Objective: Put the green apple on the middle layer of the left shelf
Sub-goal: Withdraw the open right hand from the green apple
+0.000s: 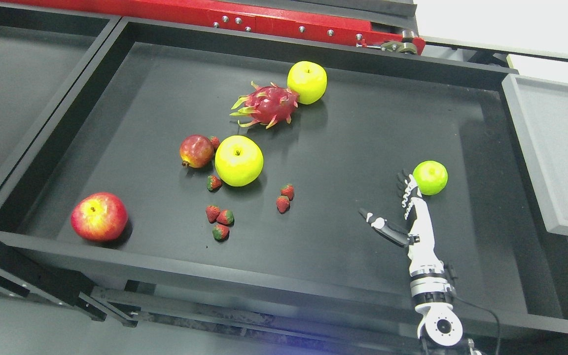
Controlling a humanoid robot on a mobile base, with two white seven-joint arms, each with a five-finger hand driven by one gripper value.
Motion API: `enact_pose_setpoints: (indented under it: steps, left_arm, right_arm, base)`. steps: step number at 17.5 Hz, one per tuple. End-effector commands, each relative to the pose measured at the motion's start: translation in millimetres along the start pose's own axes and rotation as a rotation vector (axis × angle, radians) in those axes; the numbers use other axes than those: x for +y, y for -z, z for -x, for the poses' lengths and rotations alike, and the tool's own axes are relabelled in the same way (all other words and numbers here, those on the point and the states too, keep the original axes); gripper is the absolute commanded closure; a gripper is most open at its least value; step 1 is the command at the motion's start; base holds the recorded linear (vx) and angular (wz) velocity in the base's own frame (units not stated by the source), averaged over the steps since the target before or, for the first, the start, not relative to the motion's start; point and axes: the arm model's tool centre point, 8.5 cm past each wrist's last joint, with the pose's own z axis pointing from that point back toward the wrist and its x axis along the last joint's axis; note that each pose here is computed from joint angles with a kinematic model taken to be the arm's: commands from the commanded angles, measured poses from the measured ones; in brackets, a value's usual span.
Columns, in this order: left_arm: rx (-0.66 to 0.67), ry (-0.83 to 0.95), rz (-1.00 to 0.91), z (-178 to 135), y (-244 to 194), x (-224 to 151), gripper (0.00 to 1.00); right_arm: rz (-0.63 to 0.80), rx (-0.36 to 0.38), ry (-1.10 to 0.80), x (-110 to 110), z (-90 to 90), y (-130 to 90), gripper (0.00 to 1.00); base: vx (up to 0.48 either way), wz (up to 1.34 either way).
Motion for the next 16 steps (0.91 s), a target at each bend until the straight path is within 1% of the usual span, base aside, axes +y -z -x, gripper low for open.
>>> enact_pose_setpoints:
  steps: [1,16]
  left_arm:
    - [-0.001,0.001,-0.018,-0.6,-2.2,11.1,0.00]
    - [-0.001,0.001,-0.018,-0.6,-2.2,11.1,0.00]
  right_arm:
    - [0.019,-0.086,0.015,-9.4,-30.1,-5.5,0.00]
    - [0.024,-0.076,0.014,-10.9,-28.2,-5.6,0.00]
  base:
    - [0.000,0.00]
    - [0.000,0.00]
